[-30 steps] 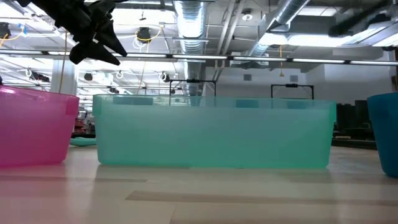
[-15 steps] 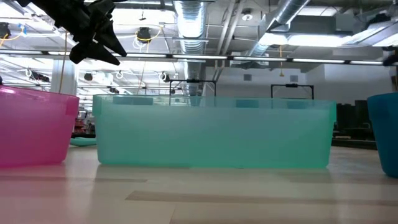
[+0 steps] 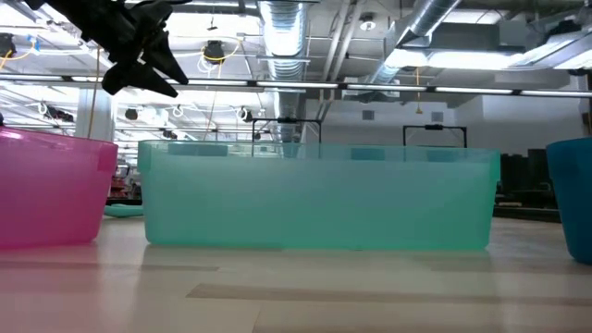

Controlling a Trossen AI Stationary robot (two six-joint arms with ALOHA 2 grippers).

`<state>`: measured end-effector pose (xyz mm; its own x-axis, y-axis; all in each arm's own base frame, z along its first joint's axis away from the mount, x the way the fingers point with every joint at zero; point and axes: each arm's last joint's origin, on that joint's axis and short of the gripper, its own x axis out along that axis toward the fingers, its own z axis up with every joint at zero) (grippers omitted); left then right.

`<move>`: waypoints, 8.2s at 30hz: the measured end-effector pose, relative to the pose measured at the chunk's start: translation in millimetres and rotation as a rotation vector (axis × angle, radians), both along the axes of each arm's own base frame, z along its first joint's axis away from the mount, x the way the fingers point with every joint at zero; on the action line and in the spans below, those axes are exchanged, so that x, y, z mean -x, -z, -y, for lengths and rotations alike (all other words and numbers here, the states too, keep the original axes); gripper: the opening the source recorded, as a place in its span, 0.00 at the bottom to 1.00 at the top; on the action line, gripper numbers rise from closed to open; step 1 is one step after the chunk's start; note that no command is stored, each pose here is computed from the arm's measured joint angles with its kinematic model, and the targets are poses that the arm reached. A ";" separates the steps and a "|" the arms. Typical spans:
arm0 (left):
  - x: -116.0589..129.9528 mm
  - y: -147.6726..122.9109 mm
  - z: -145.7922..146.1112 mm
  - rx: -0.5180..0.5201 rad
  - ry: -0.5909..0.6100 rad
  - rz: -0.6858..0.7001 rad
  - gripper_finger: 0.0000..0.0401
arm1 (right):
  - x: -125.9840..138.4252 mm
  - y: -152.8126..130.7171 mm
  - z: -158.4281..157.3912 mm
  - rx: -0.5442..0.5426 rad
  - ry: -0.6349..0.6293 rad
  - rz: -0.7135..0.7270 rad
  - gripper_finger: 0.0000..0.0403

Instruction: Sort silverware by color (type)

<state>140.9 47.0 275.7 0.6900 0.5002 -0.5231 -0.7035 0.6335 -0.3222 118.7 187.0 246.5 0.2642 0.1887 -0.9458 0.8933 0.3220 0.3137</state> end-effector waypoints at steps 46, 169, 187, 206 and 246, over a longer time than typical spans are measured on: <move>2.1 1.6 -1.3 -0.042 -0.039 -0.045 0.42 | -26.0 79.7 -40.6 0.201 -0.141 -0.163 0.31; -36.8 -30.0 -48.0 0.040 0.290 0.042 0.05 | -123.1 -78.9 154.6 0.903 -0.153 0.818 0.57; -47.9 -81.8 -12.1 -0.153 0.443 0.493 0.05 | -223.5 -79.6 195.3 0.903 -0.170 1.238 0.55; -59.6 -77.5 -10.2 -0.152 0.459 0.485 0.05 | -262.9 -92.9 208.5 0.890 -0.282 1.223 0.64; -83.5 -69.8 -16.5 -0.160 0.481 0.512 0.05 | -283.5 -64.4 224.6 0.860 -0.360 1.209 0.25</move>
<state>224.4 63.5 345.5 0.9922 0.1230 -0.0205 -0.1204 0.9021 -0.4143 402.2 -37.6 310.8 0.9962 -0.0673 -0.0558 0.0837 0.9191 0.3849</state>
